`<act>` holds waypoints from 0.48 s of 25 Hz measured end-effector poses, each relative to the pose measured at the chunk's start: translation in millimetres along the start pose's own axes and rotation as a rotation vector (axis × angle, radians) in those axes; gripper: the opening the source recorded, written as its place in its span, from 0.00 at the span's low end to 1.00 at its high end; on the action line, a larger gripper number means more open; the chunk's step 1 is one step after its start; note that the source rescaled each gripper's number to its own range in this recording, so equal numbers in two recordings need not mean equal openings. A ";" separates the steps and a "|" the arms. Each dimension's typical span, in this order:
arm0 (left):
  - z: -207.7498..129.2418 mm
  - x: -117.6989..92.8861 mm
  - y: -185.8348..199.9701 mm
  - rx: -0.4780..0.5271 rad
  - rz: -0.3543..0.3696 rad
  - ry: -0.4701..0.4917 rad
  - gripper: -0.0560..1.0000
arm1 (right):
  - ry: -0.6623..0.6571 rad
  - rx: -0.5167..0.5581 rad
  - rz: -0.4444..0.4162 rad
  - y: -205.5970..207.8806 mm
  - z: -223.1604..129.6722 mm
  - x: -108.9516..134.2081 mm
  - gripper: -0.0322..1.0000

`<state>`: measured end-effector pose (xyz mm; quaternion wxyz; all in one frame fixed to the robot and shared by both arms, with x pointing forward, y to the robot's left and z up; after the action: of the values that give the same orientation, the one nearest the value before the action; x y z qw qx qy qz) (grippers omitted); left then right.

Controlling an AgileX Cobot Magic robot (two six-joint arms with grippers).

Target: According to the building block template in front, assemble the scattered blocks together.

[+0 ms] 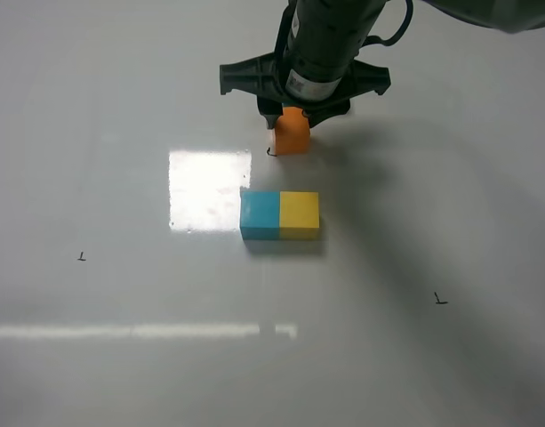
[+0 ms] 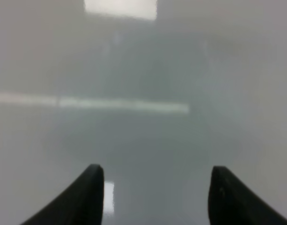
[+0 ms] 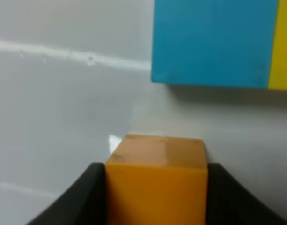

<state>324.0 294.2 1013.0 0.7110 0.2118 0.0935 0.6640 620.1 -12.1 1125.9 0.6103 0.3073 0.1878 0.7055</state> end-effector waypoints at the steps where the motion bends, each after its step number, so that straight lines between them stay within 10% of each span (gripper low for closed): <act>1: 0.0 0.0 0.0 0.000 0.000 0.000 0.28 | 0.002 0.003 0.001 0.0 -0.6 0.2 0.42; 12: 0.0 0.0 0.0 0.000 0.000 0.000 0.28 | -0.002 0.028 0.025 0.2 -5.4 4.7 0.42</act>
<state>324.0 294.2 1013.0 0.7110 0.2118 0.0935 0.6640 616.0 -6.9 1123.0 0.5973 0.3188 0.1935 0.7100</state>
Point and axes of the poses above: a point on each arm's last joint axis where the gripper is mounted, y pointing back along that axis away from the gripper, x along the wrist's bending axis when the last joint is at zero, z = x × y, the point moved 10 cm from there along -y, pointing out along that axis toward the gripper, and after that the axes turned 13 degrees about -y, right-handed, at the moved point
